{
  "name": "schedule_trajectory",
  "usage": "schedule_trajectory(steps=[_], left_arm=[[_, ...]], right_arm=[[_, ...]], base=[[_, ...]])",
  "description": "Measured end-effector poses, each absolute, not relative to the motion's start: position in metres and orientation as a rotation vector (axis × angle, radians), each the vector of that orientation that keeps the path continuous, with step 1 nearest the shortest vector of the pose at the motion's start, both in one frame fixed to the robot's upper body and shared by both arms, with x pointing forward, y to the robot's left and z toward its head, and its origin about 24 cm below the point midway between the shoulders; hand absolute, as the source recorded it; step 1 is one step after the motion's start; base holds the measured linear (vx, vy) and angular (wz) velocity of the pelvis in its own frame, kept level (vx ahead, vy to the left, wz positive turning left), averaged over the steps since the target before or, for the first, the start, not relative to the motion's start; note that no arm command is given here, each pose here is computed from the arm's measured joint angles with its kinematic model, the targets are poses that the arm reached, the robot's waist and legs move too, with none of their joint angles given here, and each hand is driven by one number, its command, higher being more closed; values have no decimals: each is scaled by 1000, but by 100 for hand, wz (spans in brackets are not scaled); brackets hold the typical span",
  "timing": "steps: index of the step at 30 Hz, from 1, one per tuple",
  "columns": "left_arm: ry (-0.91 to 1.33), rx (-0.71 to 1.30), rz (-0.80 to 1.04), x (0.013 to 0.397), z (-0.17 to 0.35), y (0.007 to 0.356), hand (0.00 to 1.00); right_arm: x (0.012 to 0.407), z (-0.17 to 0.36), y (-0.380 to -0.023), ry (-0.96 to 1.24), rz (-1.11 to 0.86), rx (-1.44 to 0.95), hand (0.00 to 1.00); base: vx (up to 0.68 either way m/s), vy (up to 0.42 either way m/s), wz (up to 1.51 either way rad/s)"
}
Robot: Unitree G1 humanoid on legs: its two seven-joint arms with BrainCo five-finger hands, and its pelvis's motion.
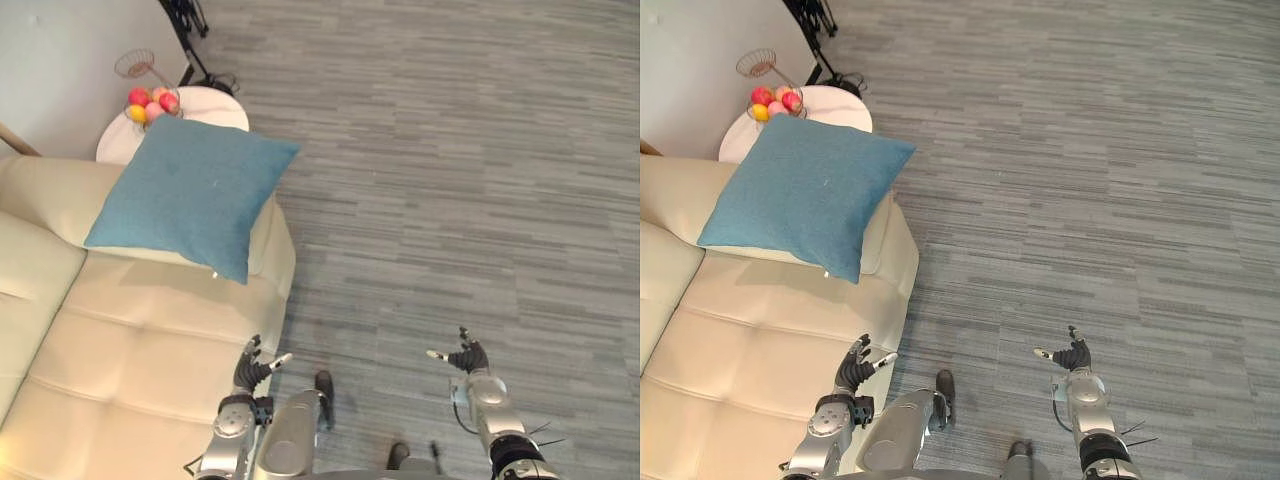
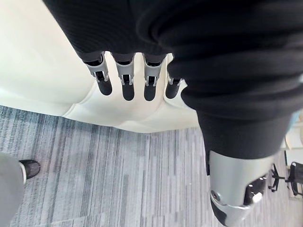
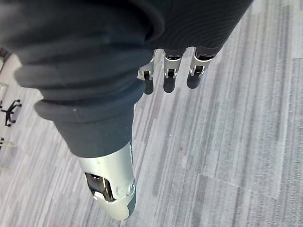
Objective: Pick up cushions and gather them together orderly.
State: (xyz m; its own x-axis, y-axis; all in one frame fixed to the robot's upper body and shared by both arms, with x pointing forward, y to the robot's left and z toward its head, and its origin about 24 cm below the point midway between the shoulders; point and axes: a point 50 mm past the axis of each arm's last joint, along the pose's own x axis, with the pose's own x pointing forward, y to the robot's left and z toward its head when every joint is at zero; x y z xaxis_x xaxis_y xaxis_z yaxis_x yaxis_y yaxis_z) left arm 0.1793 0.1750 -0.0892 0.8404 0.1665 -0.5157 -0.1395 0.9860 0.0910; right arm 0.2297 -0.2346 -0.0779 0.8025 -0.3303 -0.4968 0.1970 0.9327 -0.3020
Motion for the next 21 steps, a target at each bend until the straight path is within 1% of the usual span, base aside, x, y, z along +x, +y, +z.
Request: schedule_trajectory(steps=[2,4,6,9,12,14,17,21], left_arm=[[577,64,156,170,-94,178,0],[592,74,159,165,-96,182,0],[600,55,181,162,-97,186,0],[593,36,196,163,-96,189,0],[591,31,198,165,-95,187,0],[630,22,208,158,-102,185,0],[639,-24,201,159,-105,172,0],[618,-40,193,162,-101,167,0]], right_arm=[[230,-80,-227,578,-271,-228,0],[218,-90,-224,623,-267,-219,0],[207,-98,-225,670,-269,-220,0],[207,-98,-226,667,-268,-220,0],[197,-101,-232,686,-281,-230,0],[178,-109,-240,741,-297,-249,0],[184,-100,-245,689,-310,-255,0],[183,-99,-239,662,-322,-215,0]], base=[[408,160,-1],[434,67,33],[563,1,63],[469,-75,89],[430,-191,134],[488,-314,140],[425,-272,135],[324,-188,153]])
